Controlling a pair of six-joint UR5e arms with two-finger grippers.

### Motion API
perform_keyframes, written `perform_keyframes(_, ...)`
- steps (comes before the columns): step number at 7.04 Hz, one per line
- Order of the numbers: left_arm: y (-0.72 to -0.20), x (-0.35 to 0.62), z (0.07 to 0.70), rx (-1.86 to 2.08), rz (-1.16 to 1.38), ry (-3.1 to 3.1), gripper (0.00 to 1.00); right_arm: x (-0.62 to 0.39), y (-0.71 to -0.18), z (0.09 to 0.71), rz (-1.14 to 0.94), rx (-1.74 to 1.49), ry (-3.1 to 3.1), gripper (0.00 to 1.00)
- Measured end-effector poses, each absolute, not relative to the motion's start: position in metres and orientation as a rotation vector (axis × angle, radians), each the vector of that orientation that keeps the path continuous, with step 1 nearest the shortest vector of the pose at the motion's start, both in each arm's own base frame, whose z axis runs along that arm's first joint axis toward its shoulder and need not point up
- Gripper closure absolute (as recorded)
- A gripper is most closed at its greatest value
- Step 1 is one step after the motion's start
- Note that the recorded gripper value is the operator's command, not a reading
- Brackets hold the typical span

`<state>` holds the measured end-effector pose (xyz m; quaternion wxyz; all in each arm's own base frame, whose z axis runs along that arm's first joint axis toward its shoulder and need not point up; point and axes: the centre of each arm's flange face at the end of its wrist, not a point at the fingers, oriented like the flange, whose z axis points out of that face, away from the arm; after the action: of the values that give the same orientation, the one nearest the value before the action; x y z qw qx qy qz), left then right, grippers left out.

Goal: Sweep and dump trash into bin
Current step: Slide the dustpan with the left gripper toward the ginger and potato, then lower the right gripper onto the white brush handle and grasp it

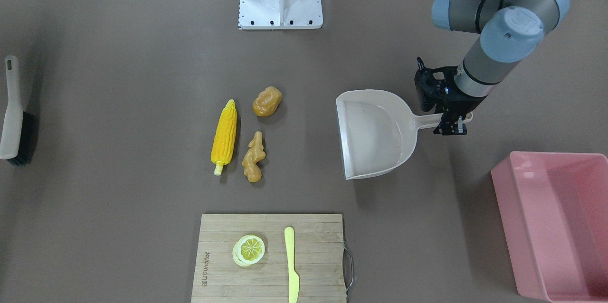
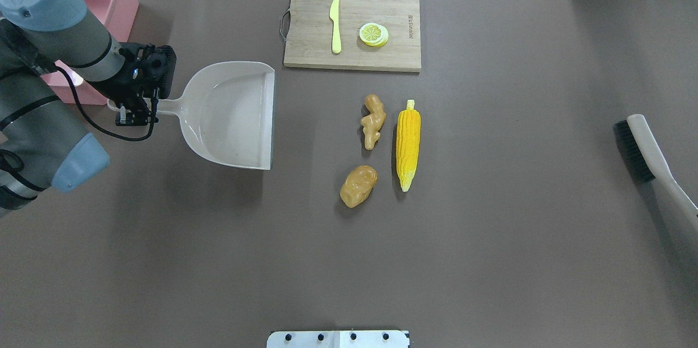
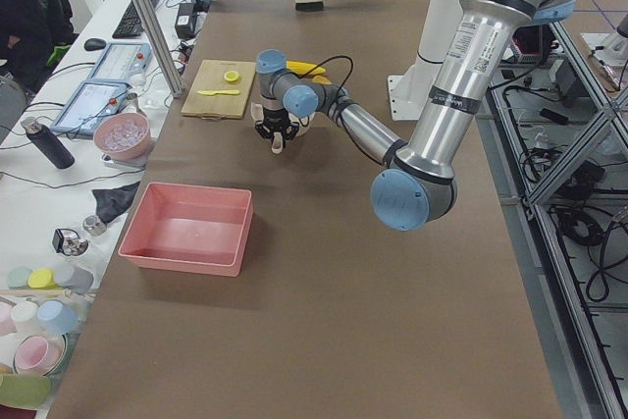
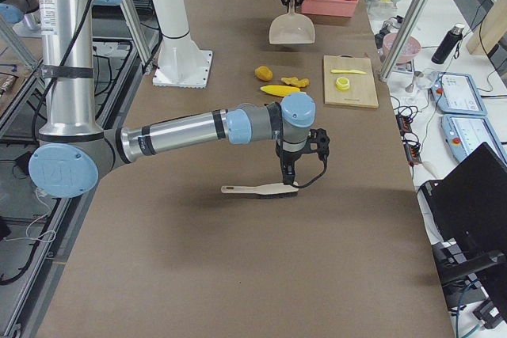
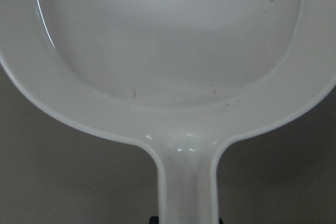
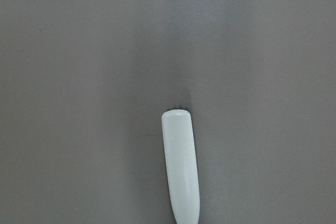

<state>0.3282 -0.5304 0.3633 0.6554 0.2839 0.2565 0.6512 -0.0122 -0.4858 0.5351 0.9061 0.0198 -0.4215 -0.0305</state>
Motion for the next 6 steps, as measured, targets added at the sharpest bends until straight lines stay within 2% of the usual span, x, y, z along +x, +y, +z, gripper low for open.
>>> perform_keyframes(3, -0.529, 0.327, 0.361, 0.648, 1.472, 0.582, 1.0, -0.02, -0.48, 0.533, -0.116, 0.054, -0.881, 0.0)
perform_keyframes(6, -0.529, 0.329, 0.36, 0.648, 1.472, 0.582, 1.0, -0.015, -0.439, 0.558, -0.218, 0.055, -0.875, 0.0)
